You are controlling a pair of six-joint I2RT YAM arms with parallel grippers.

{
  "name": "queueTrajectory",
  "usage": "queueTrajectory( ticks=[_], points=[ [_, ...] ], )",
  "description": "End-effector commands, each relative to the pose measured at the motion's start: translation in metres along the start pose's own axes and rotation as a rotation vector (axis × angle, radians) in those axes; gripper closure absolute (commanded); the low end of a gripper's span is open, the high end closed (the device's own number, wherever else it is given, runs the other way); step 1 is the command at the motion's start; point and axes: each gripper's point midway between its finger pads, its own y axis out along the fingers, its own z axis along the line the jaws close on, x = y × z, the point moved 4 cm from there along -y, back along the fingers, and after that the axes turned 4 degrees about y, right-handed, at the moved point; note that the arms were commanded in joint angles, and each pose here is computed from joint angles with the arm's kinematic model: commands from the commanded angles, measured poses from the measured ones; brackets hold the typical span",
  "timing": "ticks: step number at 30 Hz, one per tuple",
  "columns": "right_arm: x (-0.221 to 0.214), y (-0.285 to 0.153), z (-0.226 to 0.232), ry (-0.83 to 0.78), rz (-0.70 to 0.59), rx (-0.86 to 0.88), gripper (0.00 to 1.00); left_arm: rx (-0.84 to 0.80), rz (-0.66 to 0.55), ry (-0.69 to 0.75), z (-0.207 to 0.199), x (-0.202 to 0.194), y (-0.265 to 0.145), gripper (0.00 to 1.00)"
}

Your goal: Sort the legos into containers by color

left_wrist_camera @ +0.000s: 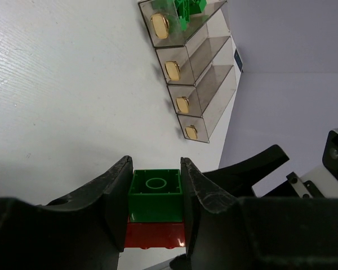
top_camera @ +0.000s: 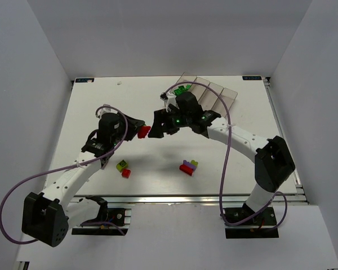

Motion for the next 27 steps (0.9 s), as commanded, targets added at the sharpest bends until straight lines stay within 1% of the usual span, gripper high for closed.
queueTrajectory(
  ticks=[1,4,6,8,11,14,15,16,17,20,24,25,26,27],
  points=[
    [0.009,-0.002,0.032,-0.063,-0.026,0.106,0.16,-0.010,-0.039,-0.038,0.000,0.005,-0.001,1.00],
    [0.019,0.007,0.052,-0.081,-0.032,0.153,0.18,-0.006,-0.034,-0.048,-0.001,0.004,0.000,1.00],
    [0.031,0.014,0.061,-0.072,-0.067,0.135,0.19,-0.005,-0.035,-0.060,-0.001,0.004,0.000,1.00],
    [0.035,0.025,0.055,0.003,-0.077,0.094,0.21,-0.019,-0.035,-0.082,-0.003,0.004,0.001,1.00],
    [0.044,0.035,0.048,0.028,-0.099,0.045,0.25,-0.022,-0.032,-0.088,-0.004,0.004,0.000,1.00],
    [0.042,0.041,0.044,0.033,-0.092,0.046,0.34,-0.045,-0.035,-0.119,-0.006,0.003,-0.001,1.00],
    [0.042,0.042,0.043,0.031,-0.096,0.040,0.35,-0.046,-0.032,-0.120,-0.006,0.003,-0.001,1.00],
    [0.045,0.045,0.041,0.029,-0.106,0.030,0.39,-0.056,-0.029,-0.129,-0.008,0.003,-0.001,1.00],
    [0.045,0.045,0.040,0.029,-0.108,0.026,0.40,-0.056,-0.028,-0.129,-0.008,0.002,-0.001,1.00],
    [0.049,0.046,0.037,0.025,-0.126,0.004,0.49,-0.066,-0.028,-0.140,-0.010,0.003,-0.002,1.00],
    [0.052,0.045,0.037,0.018,-0.137,-0.006,0.68,-0.077,-0.030,-0.169,-0.009,0.002,-0.003,1.00],
    [0.052,0.043,0.037,0.014,-0.137,-0.006,0.79,-0.083,-0.031,-0.186,-0.008,0.001,-0.003,1.00],
    [0.051,0.042,0.036,0.014,-0.133,-0.003,0.85,-0.084,-0.033,-0.192,-0.007,0.001,-0.003,1.00],
    [0.051,0.039,0.037,0.015,-0.133,0.005,0.94,-0.088,-0.039,-0.200,-0.008,0.002,-0.003,1.00]
  ],
)
